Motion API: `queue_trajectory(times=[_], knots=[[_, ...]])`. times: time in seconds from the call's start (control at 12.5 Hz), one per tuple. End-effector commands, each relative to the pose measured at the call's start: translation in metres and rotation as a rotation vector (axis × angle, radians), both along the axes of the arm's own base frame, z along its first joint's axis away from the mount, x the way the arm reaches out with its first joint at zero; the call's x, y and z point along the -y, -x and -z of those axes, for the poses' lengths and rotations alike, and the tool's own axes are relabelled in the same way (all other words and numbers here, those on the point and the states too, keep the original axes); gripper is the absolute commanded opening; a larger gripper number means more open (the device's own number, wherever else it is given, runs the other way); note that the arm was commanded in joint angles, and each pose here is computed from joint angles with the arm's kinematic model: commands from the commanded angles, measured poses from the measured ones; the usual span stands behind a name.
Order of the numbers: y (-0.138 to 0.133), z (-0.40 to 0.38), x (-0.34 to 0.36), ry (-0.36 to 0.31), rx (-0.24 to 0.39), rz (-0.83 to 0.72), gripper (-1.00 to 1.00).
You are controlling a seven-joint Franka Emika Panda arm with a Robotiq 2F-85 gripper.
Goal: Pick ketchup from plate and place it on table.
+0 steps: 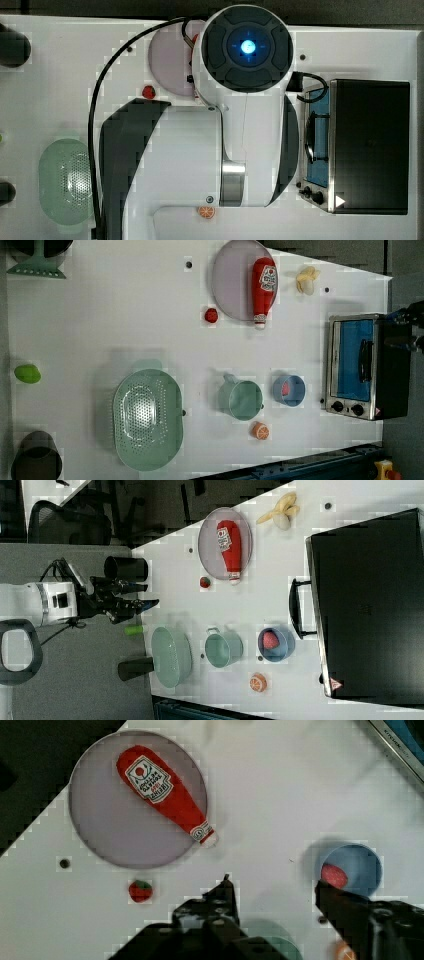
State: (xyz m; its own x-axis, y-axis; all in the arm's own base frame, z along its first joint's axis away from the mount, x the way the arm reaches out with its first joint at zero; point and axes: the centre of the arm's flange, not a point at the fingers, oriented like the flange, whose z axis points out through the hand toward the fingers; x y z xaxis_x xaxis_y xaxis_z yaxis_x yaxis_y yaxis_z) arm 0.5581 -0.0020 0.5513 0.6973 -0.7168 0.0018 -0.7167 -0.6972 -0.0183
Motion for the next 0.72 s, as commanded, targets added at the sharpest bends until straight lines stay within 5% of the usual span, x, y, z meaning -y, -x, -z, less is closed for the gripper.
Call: queue_trajectory(times=[0.08,0.24,0.72], knots=[[0.051,-0.015,0.006,0.007,-0.070,0.042,0.58],[0.046,-0.010,0.005,0.006,-0.066,0.032,0.99],[0.012,0.047,-0.002,-0.003,-0.104,-0.021,1.00]])
